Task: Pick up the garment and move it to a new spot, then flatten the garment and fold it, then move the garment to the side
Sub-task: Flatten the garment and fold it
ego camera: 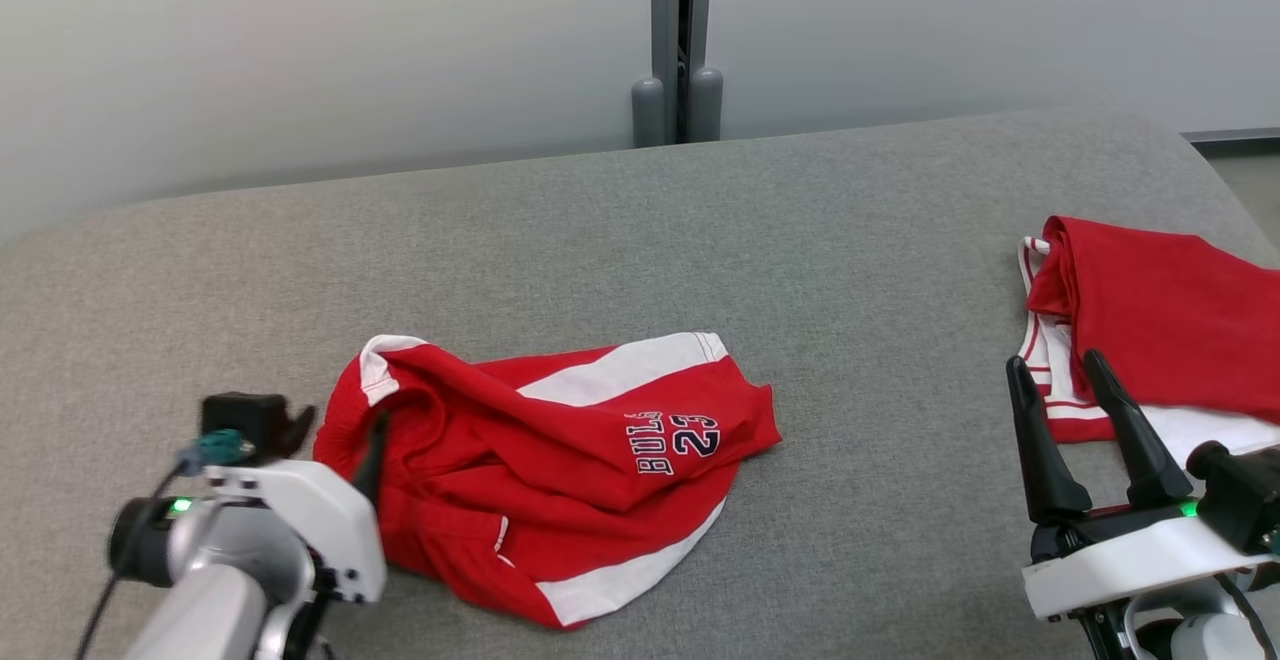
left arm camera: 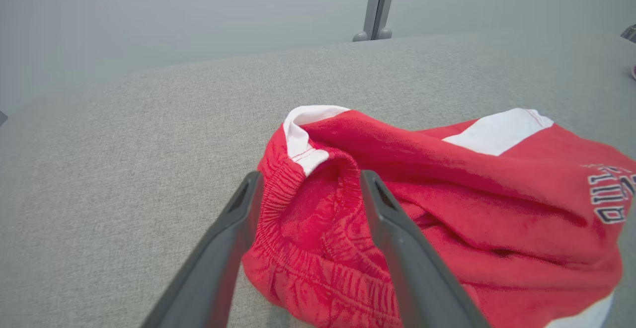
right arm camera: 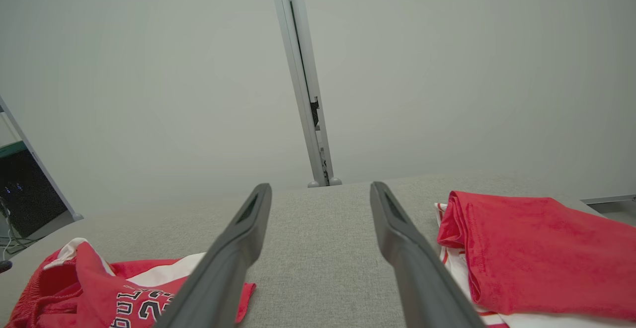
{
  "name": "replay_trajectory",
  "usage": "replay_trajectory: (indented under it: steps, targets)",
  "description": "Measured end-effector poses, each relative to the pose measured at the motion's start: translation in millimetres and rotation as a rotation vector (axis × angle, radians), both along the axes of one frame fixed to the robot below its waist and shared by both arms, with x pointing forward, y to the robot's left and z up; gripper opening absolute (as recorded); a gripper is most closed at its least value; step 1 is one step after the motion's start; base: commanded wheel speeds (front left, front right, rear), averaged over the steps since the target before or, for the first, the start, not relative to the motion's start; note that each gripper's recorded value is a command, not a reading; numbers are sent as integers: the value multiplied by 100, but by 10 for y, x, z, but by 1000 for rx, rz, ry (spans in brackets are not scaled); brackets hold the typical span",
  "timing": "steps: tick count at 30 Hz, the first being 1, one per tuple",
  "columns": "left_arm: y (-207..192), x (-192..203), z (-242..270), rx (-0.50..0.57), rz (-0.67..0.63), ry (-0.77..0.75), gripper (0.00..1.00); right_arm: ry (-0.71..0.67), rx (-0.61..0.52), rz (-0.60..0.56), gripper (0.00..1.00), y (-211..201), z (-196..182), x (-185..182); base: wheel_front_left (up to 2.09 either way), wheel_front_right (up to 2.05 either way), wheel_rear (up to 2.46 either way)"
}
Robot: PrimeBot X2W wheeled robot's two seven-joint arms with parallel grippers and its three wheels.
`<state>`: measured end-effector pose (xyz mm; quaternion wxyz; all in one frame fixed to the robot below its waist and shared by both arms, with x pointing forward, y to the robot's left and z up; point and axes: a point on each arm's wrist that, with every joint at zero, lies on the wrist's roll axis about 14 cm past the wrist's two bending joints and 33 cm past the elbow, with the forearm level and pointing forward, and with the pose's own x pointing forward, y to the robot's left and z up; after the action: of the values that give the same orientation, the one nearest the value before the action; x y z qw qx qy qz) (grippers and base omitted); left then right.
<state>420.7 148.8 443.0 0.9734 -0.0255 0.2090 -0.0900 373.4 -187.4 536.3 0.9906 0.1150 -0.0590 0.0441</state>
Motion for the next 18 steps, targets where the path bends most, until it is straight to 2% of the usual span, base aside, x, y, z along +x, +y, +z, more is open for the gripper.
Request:
replay_trajectory:
  steps: [9,18]
  targets:
    - [-706,-417,69,-15,-229,79,100,-5,7,18,100,71,14,-5,0,0,0]
    - [-908,-680,-226,100,-377,299,100,4,13,11,100,56,-26,-17,0,0,0]
